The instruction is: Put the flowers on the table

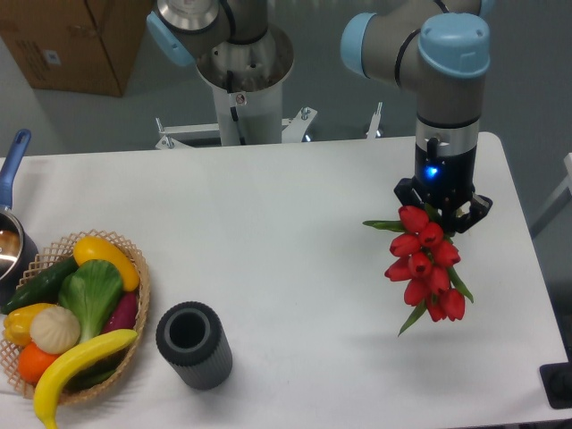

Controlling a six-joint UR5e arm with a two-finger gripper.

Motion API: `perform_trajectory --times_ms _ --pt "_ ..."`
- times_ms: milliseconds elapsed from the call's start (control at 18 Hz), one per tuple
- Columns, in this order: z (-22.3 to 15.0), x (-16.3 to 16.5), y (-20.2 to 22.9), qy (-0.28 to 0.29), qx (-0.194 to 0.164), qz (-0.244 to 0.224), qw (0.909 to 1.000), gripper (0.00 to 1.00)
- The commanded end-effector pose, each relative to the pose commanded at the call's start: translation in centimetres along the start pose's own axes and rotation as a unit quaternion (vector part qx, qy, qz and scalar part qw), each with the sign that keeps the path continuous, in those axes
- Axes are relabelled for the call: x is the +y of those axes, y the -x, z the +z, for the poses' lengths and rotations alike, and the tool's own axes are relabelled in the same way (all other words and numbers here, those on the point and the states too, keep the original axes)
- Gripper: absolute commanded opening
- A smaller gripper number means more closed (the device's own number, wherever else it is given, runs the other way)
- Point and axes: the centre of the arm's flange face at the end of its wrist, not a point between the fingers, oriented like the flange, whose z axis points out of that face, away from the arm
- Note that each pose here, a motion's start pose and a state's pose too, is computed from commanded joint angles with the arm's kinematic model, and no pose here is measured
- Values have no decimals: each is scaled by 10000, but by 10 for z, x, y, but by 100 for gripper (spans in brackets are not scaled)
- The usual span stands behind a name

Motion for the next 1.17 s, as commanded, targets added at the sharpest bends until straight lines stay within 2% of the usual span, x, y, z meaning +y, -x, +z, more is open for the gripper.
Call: perform_trajectory --times_ms 167,333,389,500,556,611,1167 --pt "16 1 -4 42 124 -9 9999 7" --pt "48 -1 -27 197 407 89 9989 7" --pt "63 -3 -33 244 526 121 9982 11" --pt "84 -12 -46 278 696 161 9971 52" --pt "87 -15 -48 267 688 177 9971 87" --pt "89 -14 -49 257 643 197 9974 100" --pt "64 -7 -18 210 320 114 9992 100"
